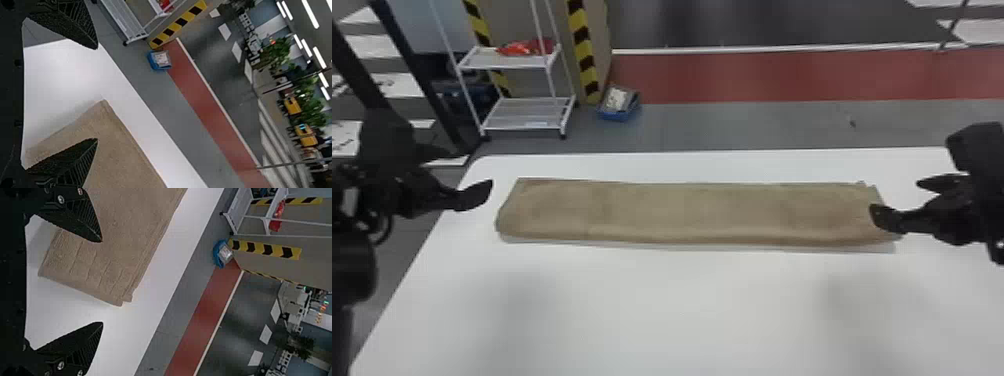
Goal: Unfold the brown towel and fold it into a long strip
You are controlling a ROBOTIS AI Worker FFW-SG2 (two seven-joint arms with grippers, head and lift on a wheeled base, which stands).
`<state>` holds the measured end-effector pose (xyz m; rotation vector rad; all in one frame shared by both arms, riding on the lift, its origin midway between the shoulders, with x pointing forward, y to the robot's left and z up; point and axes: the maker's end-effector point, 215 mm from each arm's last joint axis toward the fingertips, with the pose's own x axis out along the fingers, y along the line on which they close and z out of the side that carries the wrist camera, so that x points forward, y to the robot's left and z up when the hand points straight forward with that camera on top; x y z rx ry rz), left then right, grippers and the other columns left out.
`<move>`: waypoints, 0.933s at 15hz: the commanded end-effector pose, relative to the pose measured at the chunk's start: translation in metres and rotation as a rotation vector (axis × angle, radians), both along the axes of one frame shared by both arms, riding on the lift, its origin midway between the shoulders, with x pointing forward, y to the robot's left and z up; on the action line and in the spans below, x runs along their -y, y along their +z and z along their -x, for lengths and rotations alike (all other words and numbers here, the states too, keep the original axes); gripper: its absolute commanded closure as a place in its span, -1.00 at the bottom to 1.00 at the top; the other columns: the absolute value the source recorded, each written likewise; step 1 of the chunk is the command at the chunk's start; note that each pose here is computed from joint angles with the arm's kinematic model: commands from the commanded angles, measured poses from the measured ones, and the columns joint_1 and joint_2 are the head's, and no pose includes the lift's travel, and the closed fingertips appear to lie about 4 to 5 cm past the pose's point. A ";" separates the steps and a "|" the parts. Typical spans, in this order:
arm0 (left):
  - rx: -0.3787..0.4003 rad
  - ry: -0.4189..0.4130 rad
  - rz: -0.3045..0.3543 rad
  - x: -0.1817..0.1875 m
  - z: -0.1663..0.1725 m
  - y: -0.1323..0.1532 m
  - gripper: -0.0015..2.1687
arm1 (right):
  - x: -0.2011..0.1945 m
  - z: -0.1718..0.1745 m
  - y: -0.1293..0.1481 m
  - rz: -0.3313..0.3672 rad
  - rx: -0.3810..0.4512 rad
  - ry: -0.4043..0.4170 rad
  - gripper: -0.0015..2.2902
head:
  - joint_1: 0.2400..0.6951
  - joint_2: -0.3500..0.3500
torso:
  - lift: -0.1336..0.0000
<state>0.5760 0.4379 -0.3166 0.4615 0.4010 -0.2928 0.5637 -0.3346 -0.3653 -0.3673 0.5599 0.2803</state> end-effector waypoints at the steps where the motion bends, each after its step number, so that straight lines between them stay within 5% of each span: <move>1: 0.088 0.048 0.178 0.013 0.028 0.002 -0.96 | -0.048 0.029 -0.003 -0.064 0.042 -0.027 -0.87 | 1.00 0.25 | -0.87; 3: 0.163 0.142 0.275 0.026 0.048 -0.003 -0.96 | -0.073 0.046 -0.005 -0.069 0.108 -0.101 -0.87 | 1.00 0.36 | -0.87; 5: 0.213 0.188 0.462 0.046 0.078 -0.007 -0.96 | -0.107 0.068 0.006 -0.115 0.215 -0.124 -0.87 | 1.00 0.42 | -0.87; 9: 0.330 0.229 0.586 0.082 0.124 0.009 -0.95 | -0.133 0.102 0.038 -0.150 0.461 -0.115 -0.87 | 1.00 0.53 | -0.87; 11: 0.476 0.266 0.542 0.098 0.137 0.026 -0.94 | -0.136 0.115 0.041 -0.176 0.522 -0.123 -0.87 | 1.00 0.55 | -0.87; 14: 0.588 0.320 0.503 0.134 0.157 0.031 -0.94 | -0.134 0.132 0.037 -0.209 0.570 -0.156 -0.87 | 1.00 0.54 | -0.87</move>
